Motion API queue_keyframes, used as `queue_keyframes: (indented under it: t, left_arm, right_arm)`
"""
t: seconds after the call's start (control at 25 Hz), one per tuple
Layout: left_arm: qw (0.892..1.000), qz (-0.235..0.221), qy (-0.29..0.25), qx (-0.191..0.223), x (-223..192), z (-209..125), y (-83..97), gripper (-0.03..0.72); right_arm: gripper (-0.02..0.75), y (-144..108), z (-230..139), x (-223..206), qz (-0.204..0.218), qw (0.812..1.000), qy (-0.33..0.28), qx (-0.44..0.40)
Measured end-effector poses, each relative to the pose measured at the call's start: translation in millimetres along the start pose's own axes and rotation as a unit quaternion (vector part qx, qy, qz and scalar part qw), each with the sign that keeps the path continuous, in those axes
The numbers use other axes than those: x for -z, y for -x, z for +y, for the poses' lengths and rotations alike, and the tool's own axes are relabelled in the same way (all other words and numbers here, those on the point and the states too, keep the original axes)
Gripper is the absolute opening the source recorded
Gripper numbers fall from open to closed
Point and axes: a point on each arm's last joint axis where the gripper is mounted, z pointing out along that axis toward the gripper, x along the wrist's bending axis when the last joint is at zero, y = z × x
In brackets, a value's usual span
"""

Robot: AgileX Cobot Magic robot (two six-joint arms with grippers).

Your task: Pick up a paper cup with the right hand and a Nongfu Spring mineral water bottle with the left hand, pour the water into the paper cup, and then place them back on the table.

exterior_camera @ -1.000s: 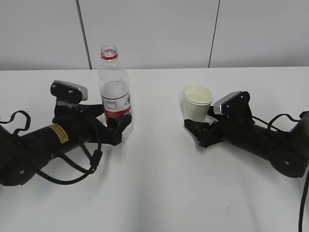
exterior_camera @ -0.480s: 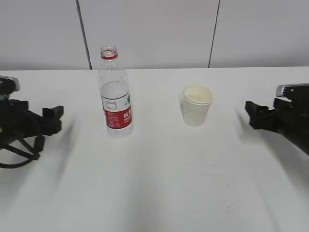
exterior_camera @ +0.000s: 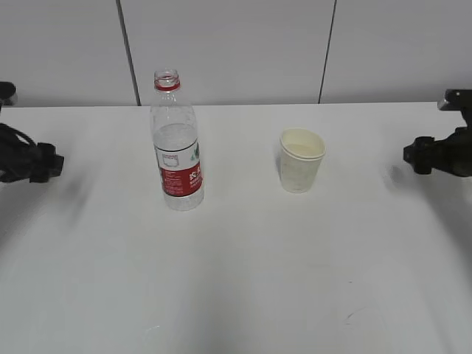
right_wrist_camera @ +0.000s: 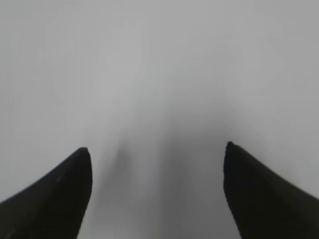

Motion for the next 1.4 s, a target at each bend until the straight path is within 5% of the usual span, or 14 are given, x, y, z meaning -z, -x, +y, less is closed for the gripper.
queue_keyframes:
  t: [0.16, 0.28, 0.4, 0.68, 0.96, 1.4]
  left_arm:
    - [0.990, 0.011, -0.138, -0.003, 17.9, 51.5, -8.4, 0.554]
    - [0.981, 0.021, -0.191, -0.003, 40.8, 84.5, -13.5, 0.554]
    - [0.974, 0.031, -0.224, -0.004, 62.7, 107.7, -17.7, 0.554]
    - [0.964, 0.028, -0.264, -0.002, 94.7, 120.2, -18.8, 0.554]
    - [0.967, -0.015, -0.256, -0.005, 165.9, 70.9, 5.6, 0.553]
    - [0.997, -0.029, -0.075, -0.007, 278.3, -64.3, 14.3, 0.552]
  right_arm:
    - [0.606, 15.5, 44.6, 27.0, -0.084, 0.989, -0.123, -0.003]
    - [0.596, 26.2, 71.3, 46.7, -0.136, 0.966, -0.222, -0.003]
    - [0.592, 18.6, 94.9, 62.4, -0.087, 0.948, -0.307, -0.008]
    - [0.589, 2.7, 136.4, 95.2, -0.002, 0.934, -0.356, -0.020]
    - [0.589, -20.5, 123.8, 190.9, 0.054, 0.945, -0.321, -0.020]
    - [0.589, -46.1, 11.4, 322.7, 0.052, 0.974, -0.219, 0.008]
